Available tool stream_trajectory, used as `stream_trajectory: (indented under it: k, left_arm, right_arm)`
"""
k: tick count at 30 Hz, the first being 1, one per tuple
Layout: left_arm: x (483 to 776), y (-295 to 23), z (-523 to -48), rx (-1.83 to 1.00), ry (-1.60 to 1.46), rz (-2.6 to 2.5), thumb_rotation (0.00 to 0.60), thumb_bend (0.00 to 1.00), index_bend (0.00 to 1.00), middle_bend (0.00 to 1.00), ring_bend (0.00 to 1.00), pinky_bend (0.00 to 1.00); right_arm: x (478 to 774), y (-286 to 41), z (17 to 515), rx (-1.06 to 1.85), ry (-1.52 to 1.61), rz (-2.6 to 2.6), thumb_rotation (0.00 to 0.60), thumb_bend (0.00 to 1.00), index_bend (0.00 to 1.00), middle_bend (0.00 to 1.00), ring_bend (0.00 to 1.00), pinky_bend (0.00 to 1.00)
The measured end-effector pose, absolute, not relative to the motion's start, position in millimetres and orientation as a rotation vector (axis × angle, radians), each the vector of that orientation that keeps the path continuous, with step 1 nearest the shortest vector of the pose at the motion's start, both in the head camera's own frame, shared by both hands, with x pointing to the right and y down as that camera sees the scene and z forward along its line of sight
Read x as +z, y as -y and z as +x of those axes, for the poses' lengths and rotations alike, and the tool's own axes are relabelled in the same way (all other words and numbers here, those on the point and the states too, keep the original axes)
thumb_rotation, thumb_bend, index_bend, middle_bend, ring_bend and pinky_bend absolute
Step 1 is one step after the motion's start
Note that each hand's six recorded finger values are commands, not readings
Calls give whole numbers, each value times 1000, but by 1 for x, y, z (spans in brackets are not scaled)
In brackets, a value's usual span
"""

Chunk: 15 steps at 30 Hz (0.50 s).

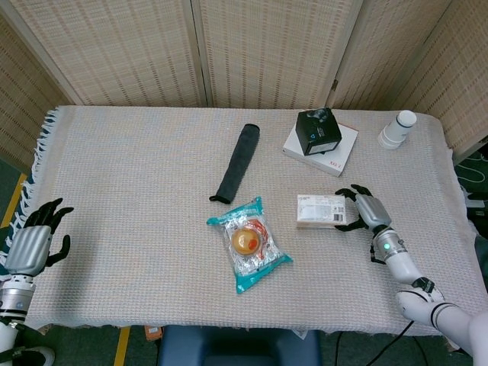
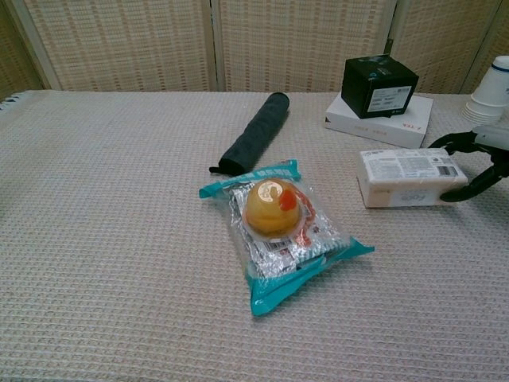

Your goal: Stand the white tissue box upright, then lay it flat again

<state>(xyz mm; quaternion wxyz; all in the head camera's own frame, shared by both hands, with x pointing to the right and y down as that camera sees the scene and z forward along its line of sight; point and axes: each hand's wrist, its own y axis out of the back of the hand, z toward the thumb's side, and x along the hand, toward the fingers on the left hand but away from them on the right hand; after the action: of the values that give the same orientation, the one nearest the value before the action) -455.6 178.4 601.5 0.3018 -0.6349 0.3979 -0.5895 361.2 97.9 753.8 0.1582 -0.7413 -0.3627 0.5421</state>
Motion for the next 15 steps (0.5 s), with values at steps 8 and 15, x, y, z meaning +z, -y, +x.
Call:
stream_trajectory:
  k: [8, 15]
  left_arm:
    - [602, -179, -455, -1569, -1049, -1683, 600, 551, 191, 0, 0, 118]
    - [605, -179, -454, -1572, -1044, -1688, 600, 550, 191, 0, 0, 118]
  right_arm:
    - [745, -95, 362, 1531, 1044, -2079, 600, 68, 38, 0, 0, 0]
    - [712, -107, 351, 1413, 1077, -2115, 600, 58, 56, 0, 2, 0]
